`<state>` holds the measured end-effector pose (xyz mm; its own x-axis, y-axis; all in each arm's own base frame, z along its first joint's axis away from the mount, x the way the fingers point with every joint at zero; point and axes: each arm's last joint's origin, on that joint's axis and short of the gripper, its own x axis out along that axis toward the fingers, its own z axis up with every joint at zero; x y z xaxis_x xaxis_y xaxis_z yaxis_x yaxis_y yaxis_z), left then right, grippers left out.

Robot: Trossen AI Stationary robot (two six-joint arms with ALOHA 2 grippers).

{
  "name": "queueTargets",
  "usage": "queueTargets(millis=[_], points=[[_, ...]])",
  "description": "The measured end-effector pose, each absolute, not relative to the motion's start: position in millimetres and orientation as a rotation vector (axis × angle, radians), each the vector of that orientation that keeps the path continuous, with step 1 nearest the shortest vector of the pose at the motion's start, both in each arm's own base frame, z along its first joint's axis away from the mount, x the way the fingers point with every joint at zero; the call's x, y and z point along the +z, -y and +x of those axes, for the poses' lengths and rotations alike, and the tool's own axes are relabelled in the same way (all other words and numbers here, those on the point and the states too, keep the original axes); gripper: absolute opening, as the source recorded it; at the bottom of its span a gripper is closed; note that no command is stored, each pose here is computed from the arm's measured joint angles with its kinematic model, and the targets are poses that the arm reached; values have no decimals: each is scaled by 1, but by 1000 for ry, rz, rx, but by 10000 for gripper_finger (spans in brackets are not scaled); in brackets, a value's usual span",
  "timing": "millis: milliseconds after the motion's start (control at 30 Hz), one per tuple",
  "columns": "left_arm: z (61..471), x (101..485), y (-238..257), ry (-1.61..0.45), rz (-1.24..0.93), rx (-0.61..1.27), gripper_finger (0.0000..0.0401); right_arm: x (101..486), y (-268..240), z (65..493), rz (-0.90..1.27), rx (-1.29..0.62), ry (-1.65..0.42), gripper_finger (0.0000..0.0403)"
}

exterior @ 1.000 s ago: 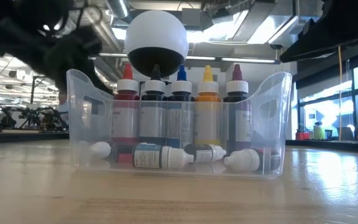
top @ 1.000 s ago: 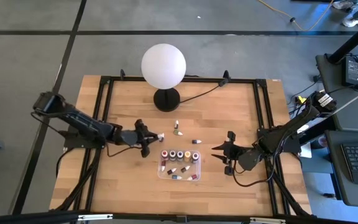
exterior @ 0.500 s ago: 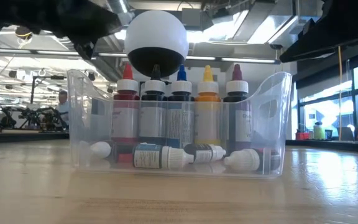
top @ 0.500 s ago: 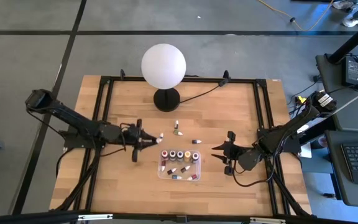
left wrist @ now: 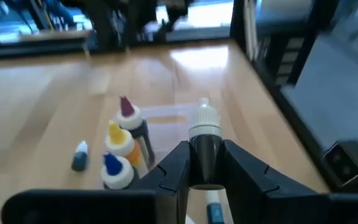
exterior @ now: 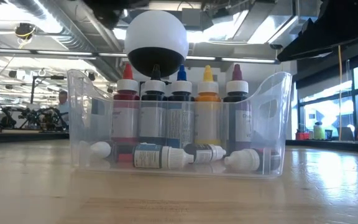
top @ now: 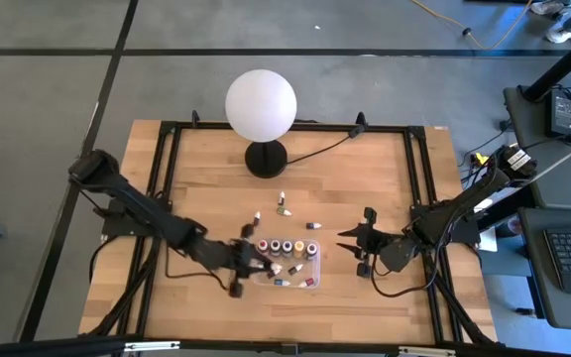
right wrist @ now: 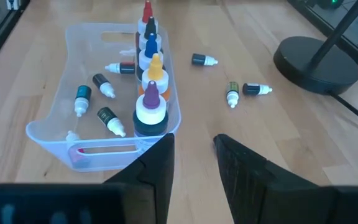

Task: Pick & Place food coloring
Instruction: Put the small brown food coloring bottle into the transparent bin

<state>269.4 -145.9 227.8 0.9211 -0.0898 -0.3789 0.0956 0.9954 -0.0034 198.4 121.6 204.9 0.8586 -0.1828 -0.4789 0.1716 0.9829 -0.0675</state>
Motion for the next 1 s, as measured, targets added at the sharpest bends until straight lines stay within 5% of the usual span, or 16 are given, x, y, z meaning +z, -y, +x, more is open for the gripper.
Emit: queueTargets(millis=[400, 1000], points=[[323, 187, 179, -632, 38, -79, 79, 205, -122, 198, -18, -180, -508, 124], [329, 154, 176, -730, 65, -2, 97, 205, -122, 199, 11, -184, -500, 124]])
